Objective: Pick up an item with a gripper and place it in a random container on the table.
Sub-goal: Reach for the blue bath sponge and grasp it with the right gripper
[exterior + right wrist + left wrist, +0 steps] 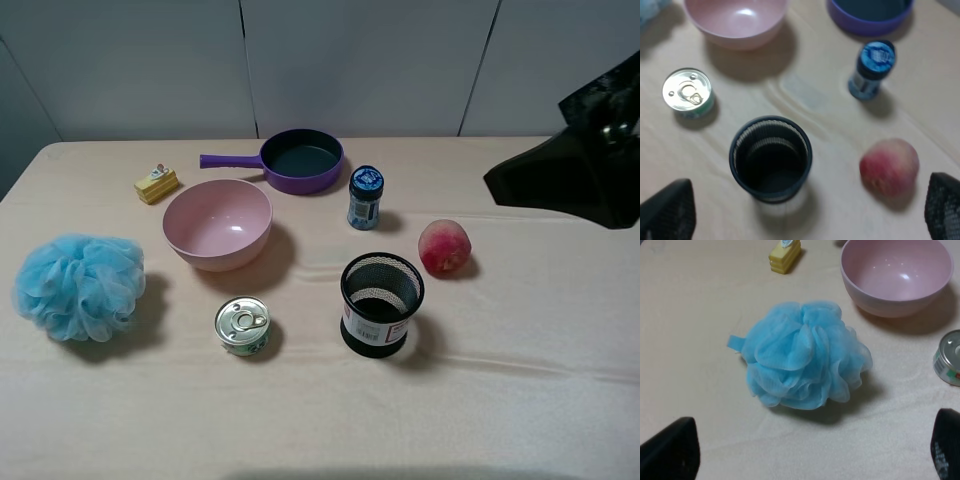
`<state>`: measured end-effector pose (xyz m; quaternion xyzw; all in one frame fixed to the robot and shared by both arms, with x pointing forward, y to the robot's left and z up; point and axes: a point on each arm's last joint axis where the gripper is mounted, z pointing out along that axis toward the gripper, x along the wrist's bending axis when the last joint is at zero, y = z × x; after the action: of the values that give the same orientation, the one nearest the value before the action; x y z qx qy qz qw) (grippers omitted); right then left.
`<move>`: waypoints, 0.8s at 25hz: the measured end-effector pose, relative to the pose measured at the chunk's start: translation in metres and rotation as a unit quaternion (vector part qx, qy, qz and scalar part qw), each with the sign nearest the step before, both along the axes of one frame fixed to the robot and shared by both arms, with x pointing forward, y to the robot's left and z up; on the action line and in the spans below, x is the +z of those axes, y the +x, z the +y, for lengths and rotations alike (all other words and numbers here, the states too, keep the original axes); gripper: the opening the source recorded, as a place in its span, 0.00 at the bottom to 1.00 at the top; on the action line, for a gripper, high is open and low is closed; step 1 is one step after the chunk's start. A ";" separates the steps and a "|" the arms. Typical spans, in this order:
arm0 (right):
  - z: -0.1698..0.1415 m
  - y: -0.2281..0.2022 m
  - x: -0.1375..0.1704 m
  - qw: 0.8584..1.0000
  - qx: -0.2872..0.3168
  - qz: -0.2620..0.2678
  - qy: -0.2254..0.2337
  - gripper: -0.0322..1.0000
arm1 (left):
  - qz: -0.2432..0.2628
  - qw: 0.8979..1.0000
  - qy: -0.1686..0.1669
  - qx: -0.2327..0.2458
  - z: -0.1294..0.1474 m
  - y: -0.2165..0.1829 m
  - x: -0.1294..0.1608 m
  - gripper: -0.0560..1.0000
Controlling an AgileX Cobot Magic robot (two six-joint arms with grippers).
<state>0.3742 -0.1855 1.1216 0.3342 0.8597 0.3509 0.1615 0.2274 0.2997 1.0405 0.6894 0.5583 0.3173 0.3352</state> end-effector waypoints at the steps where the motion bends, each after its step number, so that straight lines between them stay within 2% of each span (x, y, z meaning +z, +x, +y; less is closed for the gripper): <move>1: 0.005 0.003 -0.002 1.000 0.006 -0.001 -0.002 0.70 | 0.000 1.000 0.000 0.000 0.000 0.000 0.000 0.93; 20: 0.093 0.017 -0.050 0.992 0.121 0.001 -0.023 0.70 | 0.000 1.000 0.000 0.000 0.000 0.000 0.000 0.93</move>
<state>0.3911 -0.0927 1.0714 0.2247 0.9016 0.3480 0.1248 0.2274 0.2997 1.0405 0.6894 0.5583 0.3173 0.3352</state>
